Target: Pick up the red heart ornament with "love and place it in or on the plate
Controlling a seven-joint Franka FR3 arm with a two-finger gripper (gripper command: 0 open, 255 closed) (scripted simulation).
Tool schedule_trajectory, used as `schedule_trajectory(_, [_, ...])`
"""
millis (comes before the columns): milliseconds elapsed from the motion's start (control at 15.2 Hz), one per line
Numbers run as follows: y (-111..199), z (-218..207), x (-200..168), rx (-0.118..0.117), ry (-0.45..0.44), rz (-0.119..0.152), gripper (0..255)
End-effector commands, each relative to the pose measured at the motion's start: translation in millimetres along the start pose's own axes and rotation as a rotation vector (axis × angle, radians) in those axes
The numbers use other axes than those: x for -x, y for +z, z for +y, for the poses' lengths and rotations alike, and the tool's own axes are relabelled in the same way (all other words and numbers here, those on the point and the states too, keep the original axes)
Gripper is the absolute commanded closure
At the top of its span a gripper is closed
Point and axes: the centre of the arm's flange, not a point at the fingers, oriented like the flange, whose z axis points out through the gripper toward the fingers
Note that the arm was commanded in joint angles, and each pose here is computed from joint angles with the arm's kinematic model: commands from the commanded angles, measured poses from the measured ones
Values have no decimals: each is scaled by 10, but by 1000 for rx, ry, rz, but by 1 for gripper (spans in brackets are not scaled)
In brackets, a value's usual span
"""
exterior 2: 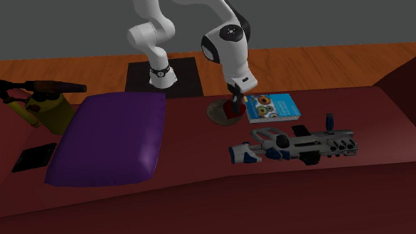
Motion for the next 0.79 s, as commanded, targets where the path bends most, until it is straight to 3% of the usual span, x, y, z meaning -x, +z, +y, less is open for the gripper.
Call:
schedule_trajectory(0, [98,3,-8,-2,-1,5,0])
schedule_trajectory(264, [286,3,-8,-2,-1,4,0])
schedule_trajectory(726, [286,3,-9,-2,-1,5,0])
